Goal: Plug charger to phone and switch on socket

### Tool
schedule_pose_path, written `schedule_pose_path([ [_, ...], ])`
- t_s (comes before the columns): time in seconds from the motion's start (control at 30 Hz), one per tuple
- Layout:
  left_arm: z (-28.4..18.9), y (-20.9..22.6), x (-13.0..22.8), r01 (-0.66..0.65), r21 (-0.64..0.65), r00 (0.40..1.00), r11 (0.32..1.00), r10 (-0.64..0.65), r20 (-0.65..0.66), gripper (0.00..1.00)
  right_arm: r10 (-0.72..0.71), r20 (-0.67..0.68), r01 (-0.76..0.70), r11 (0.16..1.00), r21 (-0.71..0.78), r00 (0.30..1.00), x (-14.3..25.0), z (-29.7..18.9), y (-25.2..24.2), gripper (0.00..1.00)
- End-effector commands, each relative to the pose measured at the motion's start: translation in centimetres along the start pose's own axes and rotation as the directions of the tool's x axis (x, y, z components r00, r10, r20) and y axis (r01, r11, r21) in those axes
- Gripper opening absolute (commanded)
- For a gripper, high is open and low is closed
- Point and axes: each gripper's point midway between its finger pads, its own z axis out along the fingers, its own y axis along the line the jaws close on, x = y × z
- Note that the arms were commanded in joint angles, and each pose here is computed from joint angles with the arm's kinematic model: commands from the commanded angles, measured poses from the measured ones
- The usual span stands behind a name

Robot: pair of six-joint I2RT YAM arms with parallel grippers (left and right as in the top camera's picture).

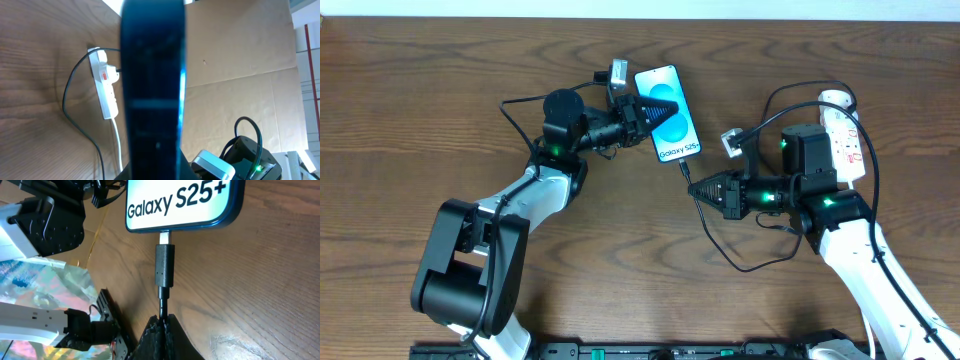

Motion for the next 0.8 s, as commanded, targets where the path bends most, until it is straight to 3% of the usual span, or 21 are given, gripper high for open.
schedule_pose_path([
  [0.0,0.0,-1.7,-0.8,-0.061,0.028,0.998,0.998,0.061,0.014,0.07,-0.005,0.009,0.005,1.0,-0.003,1.0,-0.1,-0.2,0.5,0.01],
  [0.4,0.0,-1.7,-0.8,-0.061,0.029,0.998,0.998,0.06,0.012,0.07,0.014,0.028,-0.015,0.999,0.043,1.0,-0.5,-0.3,-0.3,0.01],
  [0.77,0.0,-1.6,-1.2,-0.061,0.022,0.997,0.998,0.06,0.037,0.08,0.032,0.001,-0.032,0.999,-0.018,0.999,0.0,-0.2,0.7,0.01],
])
